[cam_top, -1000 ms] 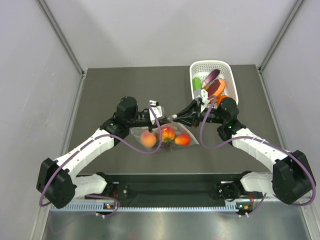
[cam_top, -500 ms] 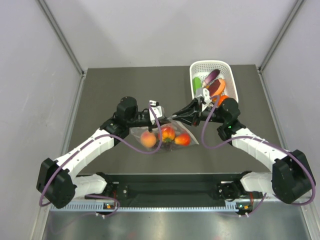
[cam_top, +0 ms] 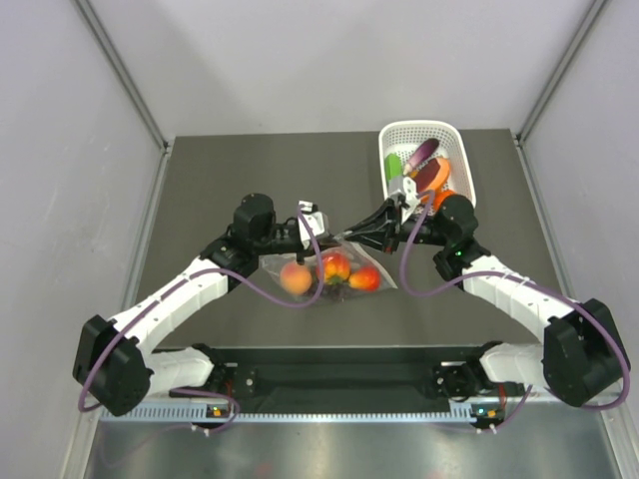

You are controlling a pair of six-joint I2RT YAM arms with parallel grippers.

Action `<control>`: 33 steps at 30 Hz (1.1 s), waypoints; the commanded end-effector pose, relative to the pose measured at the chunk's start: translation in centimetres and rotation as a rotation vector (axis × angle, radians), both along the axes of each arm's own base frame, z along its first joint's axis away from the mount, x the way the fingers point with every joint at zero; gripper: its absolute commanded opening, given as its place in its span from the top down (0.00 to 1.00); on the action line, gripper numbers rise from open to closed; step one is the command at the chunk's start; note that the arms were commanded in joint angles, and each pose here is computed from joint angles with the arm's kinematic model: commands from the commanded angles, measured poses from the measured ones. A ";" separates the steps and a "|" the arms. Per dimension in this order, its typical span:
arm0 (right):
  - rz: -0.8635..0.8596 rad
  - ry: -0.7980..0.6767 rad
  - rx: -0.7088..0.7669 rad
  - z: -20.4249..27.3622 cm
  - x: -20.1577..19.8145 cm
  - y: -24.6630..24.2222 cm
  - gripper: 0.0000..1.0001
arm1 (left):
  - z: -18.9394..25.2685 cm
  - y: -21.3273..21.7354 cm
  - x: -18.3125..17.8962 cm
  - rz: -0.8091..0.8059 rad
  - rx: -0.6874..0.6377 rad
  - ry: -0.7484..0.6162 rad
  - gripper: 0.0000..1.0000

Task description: Open the zip-top bag and remove the fake food

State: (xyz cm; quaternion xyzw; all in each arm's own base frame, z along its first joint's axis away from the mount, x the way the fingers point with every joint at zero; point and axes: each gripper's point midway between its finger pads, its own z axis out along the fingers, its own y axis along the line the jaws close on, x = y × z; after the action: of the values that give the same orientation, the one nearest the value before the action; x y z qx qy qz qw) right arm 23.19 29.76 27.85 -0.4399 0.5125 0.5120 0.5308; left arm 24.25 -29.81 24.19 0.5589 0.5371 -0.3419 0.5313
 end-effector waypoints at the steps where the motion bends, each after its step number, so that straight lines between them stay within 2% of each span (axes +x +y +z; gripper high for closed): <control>1: 0.027 -0.041 0.003 1.0 -0.2 0.4 0.96 | 2.6 0.0 0.1 0.003 -0.065 -0.082 1.00; 3: 0.025 -0.039 -0.002 0.8 -0.1 0.4 1.00 | 3.0 0.0 0.2 0.019 -0.080 -0.089 1.00; 20: -0.028 -0.056 -0.044 -0.4 0.0 -0.3 1.00 | 5.0 0.5 3.2 0.214 -0.168 -0.035 1.00; 33: -0.049 -0.031 -0.065 -1.6 0.9 -0.1 1.00 | 6.0 0.8 3.4 0.239 -0.219 -0.025 1.00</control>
State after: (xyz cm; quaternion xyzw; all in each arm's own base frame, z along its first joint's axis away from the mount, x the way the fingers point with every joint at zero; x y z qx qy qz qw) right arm 24.16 29.41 26.76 -0.4451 0.5291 0.4732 0.5459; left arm 26.48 -29.54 25.23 0.4622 0.6002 -0.3389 0.5579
